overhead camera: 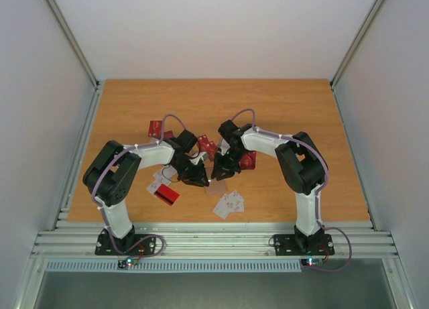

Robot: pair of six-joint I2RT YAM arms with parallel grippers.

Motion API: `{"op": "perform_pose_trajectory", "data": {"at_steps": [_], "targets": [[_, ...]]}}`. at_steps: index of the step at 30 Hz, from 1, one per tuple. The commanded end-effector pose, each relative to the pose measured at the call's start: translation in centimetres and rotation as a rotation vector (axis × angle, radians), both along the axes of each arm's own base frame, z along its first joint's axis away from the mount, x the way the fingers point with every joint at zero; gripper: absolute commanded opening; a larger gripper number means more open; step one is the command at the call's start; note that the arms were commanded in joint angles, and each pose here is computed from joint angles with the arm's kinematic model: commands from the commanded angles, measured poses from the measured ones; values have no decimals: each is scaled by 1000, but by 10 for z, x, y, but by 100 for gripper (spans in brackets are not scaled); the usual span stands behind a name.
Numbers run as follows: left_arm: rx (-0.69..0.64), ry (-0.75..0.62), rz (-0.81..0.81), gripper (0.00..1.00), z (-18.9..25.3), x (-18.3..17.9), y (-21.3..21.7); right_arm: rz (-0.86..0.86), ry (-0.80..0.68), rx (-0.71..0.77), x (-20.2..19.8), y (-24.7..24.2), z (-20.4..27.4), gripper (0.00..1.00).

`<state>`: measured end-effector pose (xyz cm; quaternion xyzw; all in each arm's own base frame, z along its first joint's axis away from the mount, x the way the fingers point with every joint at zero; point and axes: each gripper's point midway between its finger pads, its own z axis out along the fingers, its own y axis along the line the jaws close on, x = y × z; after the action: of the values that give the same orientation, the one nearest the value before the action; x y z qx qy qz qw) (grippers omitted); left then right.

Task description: Put the credit cards into the card holder

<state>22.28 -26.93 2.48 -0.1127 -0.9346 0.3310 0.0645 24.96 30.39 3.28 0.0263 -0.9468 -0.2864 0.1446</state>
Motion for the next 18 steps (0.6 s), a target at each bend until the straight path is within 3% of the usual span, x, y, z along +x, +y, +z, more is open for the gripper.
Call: {"op": "perform_pose_trajectory", "data": {"at_steps": [1,18], "targets": [[3,-39,-67,26,-4,7,-13,24,-37,-21,3,0,-9,23],[-8,19,-134,30,1,4,-20,55,-67,119,2,19,10,21]]}}
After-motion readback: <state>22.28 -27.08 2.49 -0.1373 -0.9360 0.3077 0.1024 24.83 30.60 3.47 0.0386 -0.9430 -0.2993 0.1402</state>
